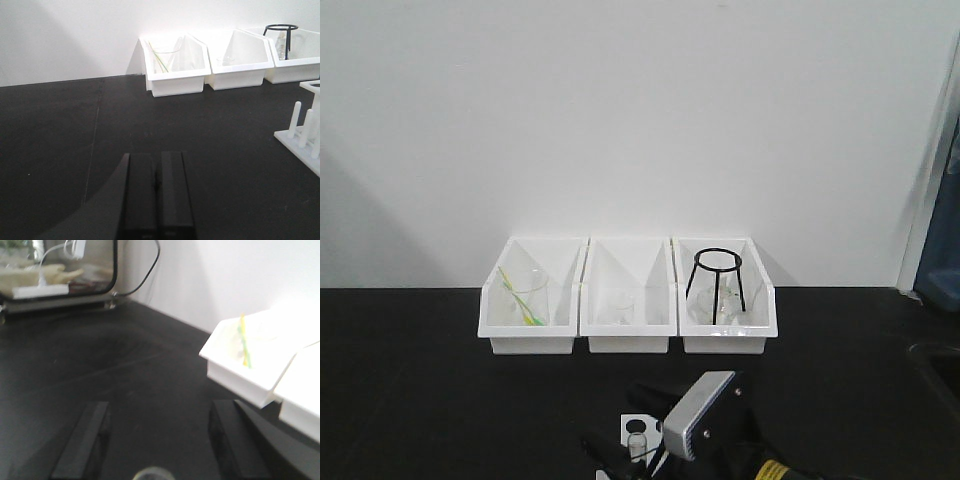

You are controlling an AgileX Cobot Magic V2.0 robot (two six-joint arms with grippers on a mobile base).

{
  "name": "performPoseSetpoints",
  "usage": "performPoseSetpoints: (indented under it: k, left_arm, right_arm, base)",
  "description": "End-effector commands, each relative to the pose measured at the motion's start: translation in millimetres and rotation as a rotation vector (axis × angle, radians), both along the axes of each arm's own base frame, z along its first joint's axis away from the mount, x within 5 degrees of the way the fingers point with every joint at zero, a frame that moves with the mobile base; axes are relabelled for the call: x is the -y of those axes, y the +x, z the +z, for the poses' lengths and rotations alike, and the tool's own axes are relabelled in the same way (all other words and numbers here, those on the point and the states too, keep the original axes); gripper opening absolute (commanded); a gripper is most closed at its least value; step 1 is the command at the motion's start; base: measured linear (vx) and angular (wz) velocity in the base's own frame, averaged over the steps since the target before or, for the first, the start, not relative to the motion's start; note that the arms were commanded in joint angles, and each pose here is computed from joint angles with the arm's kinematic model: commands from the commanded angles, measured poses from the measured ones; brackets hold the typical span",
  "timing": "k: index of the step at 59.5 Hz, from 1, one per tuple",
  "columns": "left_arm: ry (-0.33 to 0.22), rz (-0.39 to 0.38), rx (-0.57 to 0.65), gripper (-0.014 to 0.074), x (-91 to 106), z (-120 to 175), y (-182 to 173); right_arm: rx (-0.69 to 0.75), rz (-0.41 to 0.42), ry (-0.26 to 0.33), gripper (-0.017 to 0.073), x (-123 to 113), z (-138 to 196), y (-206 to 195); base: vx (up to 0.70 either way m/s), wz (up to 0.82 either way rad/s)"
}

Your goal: Flip and reinsert test tube from rack

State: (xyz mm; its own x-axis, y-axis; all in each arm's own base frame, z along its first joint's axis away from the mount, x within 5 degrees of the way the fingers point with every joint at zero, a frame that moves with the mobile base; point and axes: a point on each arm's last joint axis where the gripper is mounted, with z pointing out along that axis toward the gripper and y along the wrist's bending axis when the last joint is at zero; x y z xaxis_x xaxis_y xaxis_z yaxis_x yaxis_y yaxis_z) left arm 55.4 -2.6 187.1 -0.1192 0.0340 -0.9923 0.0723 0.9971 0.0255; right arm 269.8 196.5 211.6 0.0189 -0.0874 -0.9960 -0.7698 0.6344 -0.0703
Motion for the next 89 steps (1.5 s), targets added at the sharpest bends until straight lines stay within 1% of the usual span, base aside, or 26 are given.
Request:
performPoseSetpoints:
  k: [1,5,8,11,14,16,17,19,20,22,28,35,47,55,62,72,74,76,78,81,85,89]
  left_arm:
    - [-0.022,-0.014,0.090,-0.0006,1.3,9,0]
    - [-0.022,-0.014,0.090,-0.0006,1.3,9,0]
    - [-0.022,-0.014,0.090,-0.0006,1.3,9,0]
    - [-0.022,-0.014,0.090,-0.0006,1.3,9,0]
    - [-0.022,-0.014,0.090,-0.0006,1.3,9,0]
    - [-0.022,-0.014,0.090,-0.0006,1.3,9,0]
    - [-0.022,-0.014,0.090,-0.0006,1.3,9,0]
    - [-0.022,-0.014,0.090,-0.0006,1.3,9,0]
    - [-0.022,-0.014,0.090,-0.0006,1.3,9,0]
    - [-0.022,-0.014,0.090,-0.0006,1.3,9,0]
    - [-0.022,-0.014,0.090,-0.0006,1.3,9,0]
    - [-0.022,-0.014,0.090,-0.0006,1.3,9,0]
    - [-0.022,-0.014,0.090,-0.0006,1.3,9,0]
    - [-0.022,-0.014,0.090,-0.0006,1.3,9,0]
    - [-0.022,-0.014,0.090,-0.0006,1.3,9,0]
    - [-0.022,-0.014,0.090,-0.0006,1.3,9,0]
    - [-0.022,-0.014,0.090,-0.0006,1.3,9,0]
    - [-0.022,-0.014,0.090,-0.0006,1.3,9,0]
    - [-0.022,-0.014,0.090,-0.0006,1.3,9,0]
    - [-0.022,-0.014,0.090,-0.0006,1.3,9,0]
    - [-0.022,-0.014,0.090,-0.0006,1.3,9,0]
    - [-0.022,-0.014,0.090,-0.0006,1.3,9,0]
  right_arm:
    - [0.132,-0.028,0.137,0.0523,6,48,-4]
    - [0.147,-0.058,0.151,0.0503,12,65,-10]
    - [0.147,-0.083,0.146,0.0469,18,77,-15]
    - [0.136,-0.112,0.127,0.0409,24,88,-21]
    - [0.105,-0.152,0.089,0.0291,33,98,-28]
    - [0.101,-0.170,0.079,0.0226,38,106,-34]
    - [0.093,-0.180,0.066,0.0174,41,109,-38]
    - [0.087,-0.193,0.053,0.0102,46,113,-43]
    - [0.078,-0.204,0.043,0.0048,49,116,-47]
    - [0.069,-0.218,0.036,-0.0018,55,121,-54]
    - [0.056,-0.238,0.060,-0.0015,73,126,-81]
    - [0.032,-0.249,0.105,-0.0013,95,117,-116]
    - [0.052,-0.280,0.112,-0.0013,126,98,-161]
    - [0.087,-0.279,0.141,-0.0013,136,89,-179]
    - [0.094,-0.279,0.146,-0.0013,140,80,-186]
    - [0.074,-0.285,0.128,-0.0013,141,72,-186]
    - [0.087,-0.289,0.111,-0.0013,142,69,-188]
    - [0.099,-0.307,0.085,-0.0013,145,65,-188]
    - [0.105,-0.337,0.078,-0.0013,148,61,-189]
    - [0.089,-0.403,0.100,-0.0013,156,52,-190]
    - [0.060,-0.519,0.151,-0.0013,168,37,-193]
    - [0.048,-0.617,0.173,-0.0013,177,21,-196]
  base:
    - [0.00,0.00]
    - [0.00,0.00]
    - [0.00,0.00]
    - [0.00,0.00]
    - [0.00,0.00]
    - [0.00,0.00]
    - [0.00,0.00]
    - [0.00,0.00]
    - [0.00,0.00]
    - [0.00,0.00]
    - [0.00,0.00]
    - [0.00,0.00]
    - [0.00,0.00]
    - [0.00,0.00]
    - [0.00,0.00]
    - [0.00,0.00]
    - [0.00,0.00]
    - [0.00,0.00]
    - [0.00,0.00]
    - [0.00,0.00]
    - [0.00,0.00]
    - [0.00,0.00]
